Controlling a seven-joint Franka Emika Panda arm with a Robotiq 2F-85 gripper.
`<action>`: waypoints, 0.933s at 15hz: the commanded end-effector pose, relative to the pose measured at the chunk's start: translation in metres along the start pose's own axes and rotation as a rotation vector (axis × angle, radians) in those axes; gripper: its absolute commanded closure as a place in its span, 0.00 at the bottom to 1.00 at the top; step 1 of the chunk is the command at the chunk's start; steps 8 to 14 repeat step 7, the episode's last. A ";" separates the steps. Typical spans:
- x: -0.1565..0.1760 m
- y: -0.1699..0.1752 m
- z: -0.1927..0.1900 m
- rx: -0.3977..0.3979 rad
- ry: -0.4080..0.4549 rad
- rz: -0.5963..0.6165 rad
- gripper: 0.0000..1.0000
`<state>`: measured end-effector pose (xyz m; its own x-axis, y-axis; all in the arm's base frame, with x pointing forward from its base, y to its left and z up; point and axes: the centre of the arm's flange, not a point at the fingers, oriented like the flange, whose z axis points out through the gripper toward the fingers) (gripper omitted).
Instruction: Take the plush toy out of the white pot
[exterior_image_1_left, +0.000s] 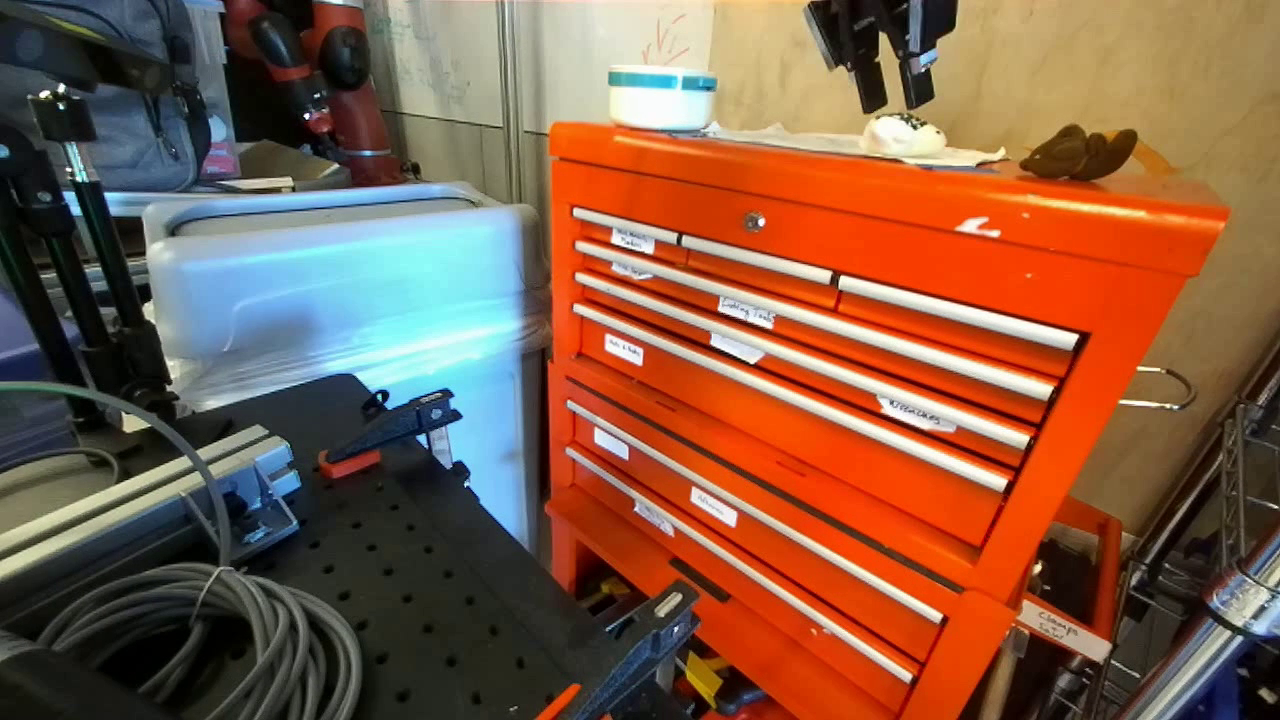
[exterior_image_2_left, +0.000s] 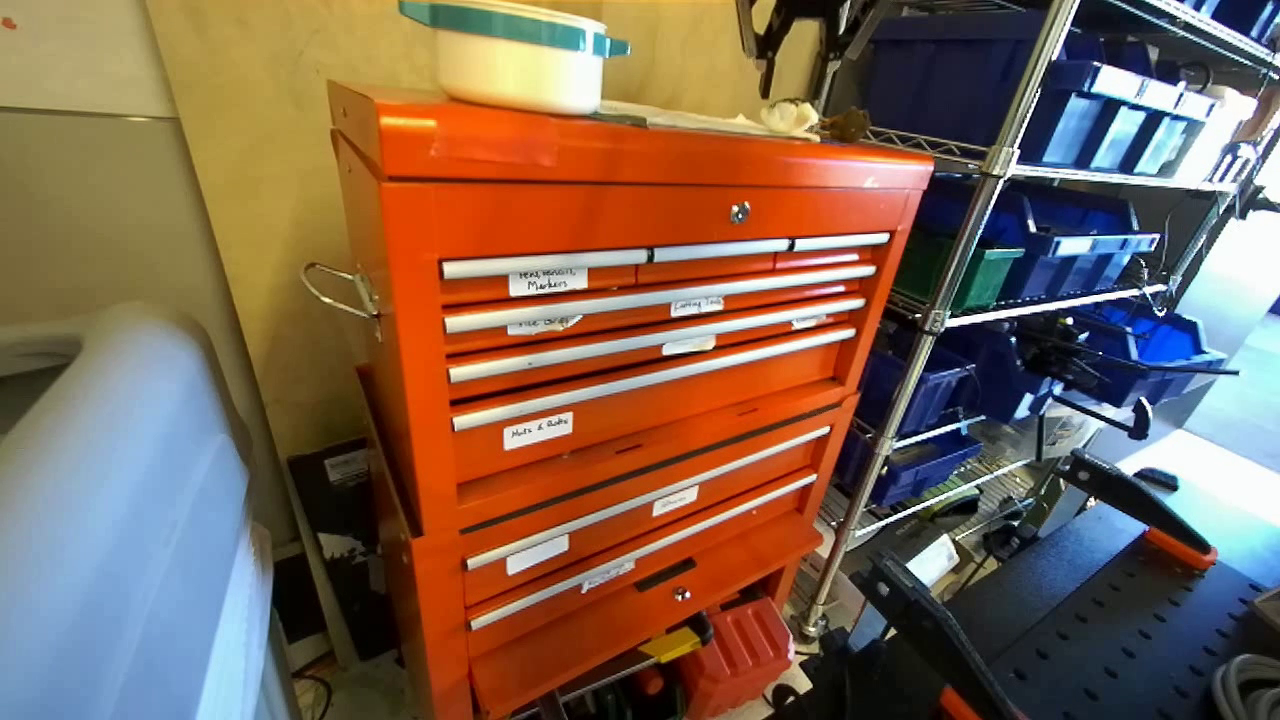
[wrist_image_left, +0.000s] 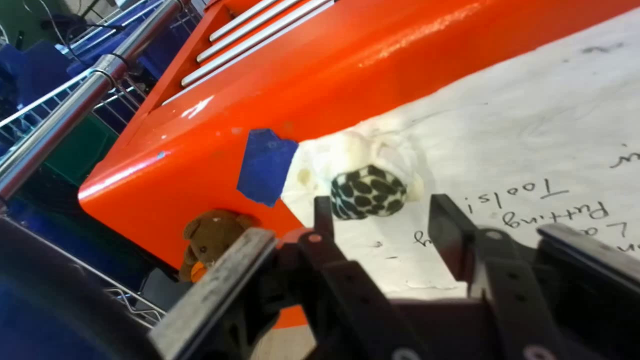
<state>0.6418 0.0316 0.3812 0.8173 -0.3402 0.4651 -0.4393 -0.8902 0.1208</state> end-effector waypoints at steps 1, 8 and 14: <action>0.018 0.016 -0.042 0.076 -0.028 0.020 0.17; 0.020 0.032 -0.069 0.189 -0.159 -0.013 0.00; 0.020 0.032 -0.069 0.189 -0.159 -0.013 0.00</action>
